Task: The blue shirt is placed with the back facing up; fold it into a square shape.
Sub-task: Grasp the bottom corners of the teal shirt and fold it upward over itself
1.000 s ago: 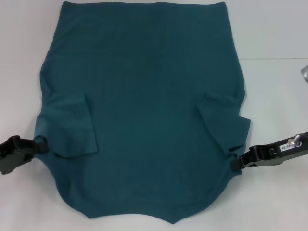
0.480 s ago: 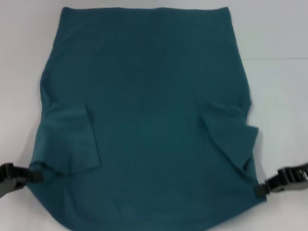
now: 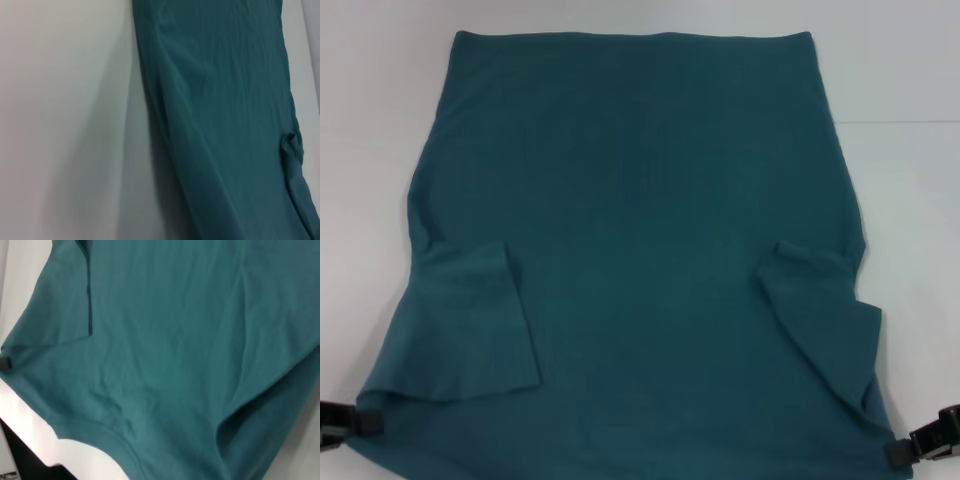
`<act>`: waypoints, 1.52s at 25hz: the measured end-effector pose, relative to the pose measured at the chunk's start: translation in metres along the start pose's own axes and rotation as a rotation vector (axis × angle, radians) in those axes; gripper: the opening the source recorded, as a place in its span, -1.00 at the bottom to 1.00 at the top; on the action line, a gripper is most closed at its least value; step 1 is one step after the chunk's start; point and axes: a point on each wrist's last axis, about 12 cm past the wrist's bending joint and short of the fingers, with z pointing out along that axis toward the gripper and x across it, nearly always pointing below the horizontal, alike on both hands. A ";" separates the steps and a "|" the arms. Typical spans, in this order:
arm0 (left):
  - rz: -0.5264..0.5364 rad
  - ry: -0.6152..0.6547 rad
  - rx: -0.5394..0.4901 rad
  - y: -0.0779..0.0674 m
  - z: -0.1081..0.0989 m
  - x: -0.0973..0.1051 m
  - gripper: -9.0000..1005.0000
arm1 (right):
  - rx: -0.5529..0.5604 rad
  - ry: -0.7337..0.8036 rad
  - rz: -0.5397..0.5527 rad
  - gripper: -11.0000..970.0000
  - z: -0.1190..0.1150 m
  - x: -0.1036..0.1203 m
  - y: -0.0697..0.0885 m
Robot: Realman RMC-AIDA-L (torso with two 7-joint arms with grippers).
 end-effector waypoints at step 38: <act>0.244 -0.266 -0.246 -0.115 0.093 -0.182 -0.87 | 0.213 -0.685 -0.138 -0.94 -0.022 -0.144 0.034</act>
